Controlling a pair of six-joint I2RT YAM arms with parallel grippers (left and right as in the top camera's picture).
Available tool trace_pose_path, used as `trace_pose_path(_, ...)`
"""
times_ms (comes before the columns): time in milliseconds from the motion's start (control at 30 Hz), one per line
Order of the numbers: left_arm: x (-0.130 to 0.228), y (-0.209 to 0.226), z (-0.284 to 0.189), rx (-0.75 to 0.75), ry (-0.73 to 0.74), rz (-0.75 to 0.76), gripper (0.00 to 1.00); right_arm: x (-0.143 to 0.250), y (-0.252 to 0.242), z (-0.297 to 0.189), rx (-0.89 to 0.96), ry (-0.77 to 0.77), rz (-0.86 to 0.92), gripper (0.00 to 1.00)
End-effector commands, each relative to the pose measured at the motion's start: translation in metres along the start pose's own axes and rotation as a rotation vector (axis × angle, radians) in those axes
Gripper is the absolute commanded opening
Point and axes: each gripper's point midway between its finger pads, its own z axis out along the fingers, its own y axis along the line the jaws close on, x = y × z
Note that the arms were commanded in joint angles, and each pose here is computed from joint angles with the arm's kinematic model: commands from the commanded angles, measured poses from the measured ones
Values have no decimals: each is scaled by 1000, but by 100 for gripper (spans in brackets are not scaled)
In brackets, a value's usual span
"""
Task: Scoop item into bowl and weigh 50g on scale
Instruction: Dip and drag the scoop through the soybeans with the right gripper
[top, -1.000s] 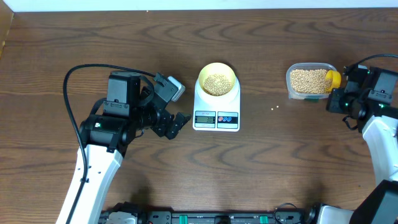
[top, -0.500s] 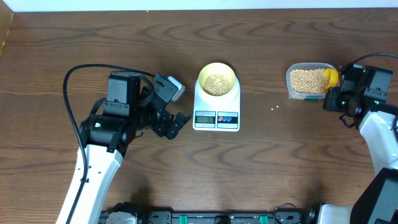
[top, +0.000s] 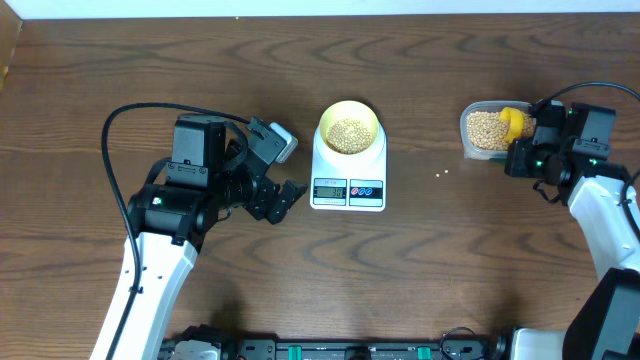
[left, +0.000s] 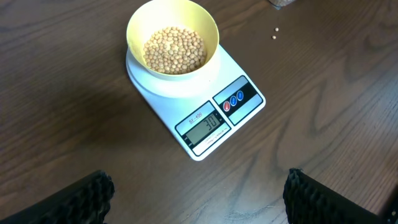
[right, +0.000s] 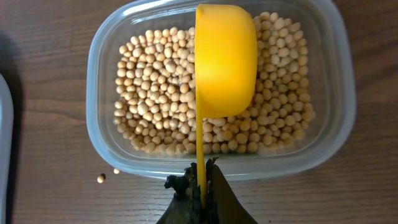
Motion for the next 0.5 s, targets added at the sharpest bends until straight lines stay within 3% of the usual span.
trace_pose_path(0,1,-2,2,12,3,12,89,7,4,6,-16,25,7,1)
trace_pose_path(467,1,-2,2,12,3,11,89,9,5,9,-5,35,0,1)
